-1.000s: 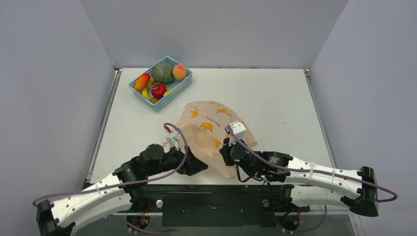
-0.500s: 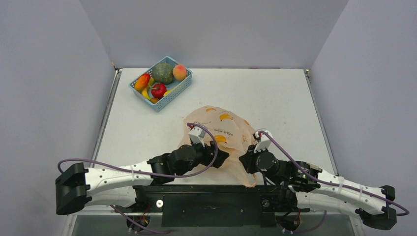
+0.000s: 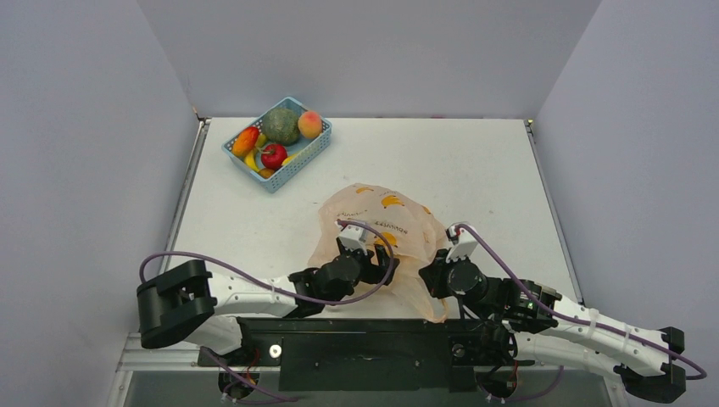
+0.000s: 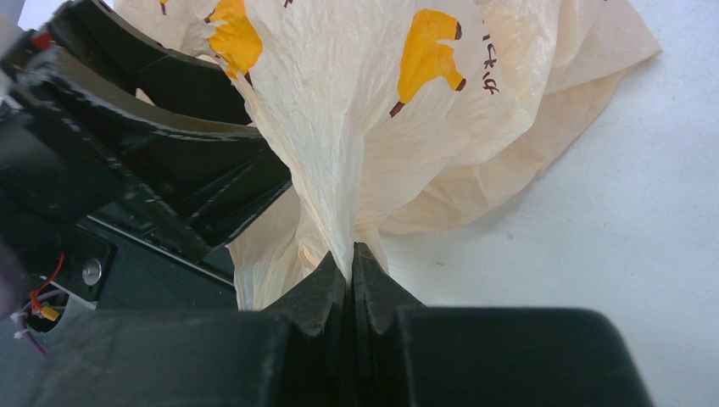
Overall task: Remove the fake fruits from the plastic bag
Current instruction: Adjust the plastic bag at the center of the board.
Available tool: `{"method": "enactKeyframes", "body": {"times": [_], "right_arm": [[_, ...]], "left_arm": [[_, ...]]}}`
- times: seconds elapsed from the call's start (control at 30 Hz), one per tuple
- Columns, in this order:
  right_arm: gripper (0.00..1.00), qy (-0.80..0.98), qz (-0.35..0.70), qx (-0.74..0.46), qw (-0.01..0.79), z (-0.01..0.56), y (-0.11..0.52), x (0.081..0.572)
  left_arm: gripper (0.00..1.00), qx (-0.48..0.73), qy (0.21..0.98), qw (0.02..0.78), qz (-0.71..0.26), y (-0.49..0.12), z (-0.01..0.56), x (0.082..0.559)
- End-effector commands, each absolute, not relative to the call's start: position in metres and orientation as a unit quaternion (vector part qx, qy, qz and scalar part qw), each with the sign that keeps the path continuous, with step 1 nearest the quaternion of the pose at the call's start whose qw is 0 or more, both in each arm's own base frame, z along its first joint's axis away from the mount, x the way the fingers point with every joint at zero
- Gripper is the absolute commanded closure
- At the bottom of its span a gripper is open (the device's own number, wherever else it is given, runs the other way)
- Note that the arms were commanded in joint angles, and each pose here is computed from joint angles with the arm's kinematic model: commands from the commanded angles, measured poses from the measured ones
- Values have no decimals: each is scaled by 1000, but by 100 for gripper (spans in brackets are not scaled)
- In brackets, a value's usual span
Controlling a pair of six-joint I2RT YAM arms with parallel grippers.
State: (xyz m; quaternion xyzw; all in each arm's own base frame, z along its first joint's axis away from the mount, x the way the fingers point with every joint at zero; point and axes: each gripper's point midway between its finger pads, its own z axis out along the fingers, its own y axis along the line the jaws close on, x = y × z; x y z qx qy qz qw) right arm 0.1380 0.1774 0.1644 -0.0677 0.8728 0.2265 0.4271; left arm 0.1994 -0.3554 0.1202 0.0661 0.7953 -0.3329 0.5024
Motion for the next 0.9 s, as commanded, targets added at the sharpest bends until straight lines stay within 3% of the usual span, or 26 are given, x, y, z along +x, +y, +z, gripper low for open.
{"method": "enactKeyframes", "body": {"times": [0.0, 0.23, 0.47, 0.6, 0.67, 0.77, 0.83, 0.87], "right_arm": [[100, 863, 234, -48, 446, 180, 174, 144], [100, 886, 232, -9, 400, 158, 159, 128], [100, 932, 52, 148, 327, 108, 88, 110], [100, 921, -1, 143, 363, 112, 74, 123], [86, 915, -15, 131, 382, 121, 73, 134], [46, 918, -21, 97, 383, 130, 79, 146], [29, 914, -7, 101, 393, 138, 85, 155], [25, 908, 9, 117, 403, 144, 90, 163]], "left_arm": [[21, 47, 761, 558, -326, -369, 136, 226], [18, 53, 772, 530, -346, -394, 113, 237], [21, 35, 774, 497, -391, -398, 110, 237], [21, 32, 781, 489, -386, -391, 102, 237], [21, 27, 790, 483, -377, -384, 94, 237], [21, 23, 799, 477, -364, -370, 83, 234], [21, 22, 803, 473, -362, -365, 78, 233], [21, 21, 803, 470, -365, -365, 77, 232]]}}
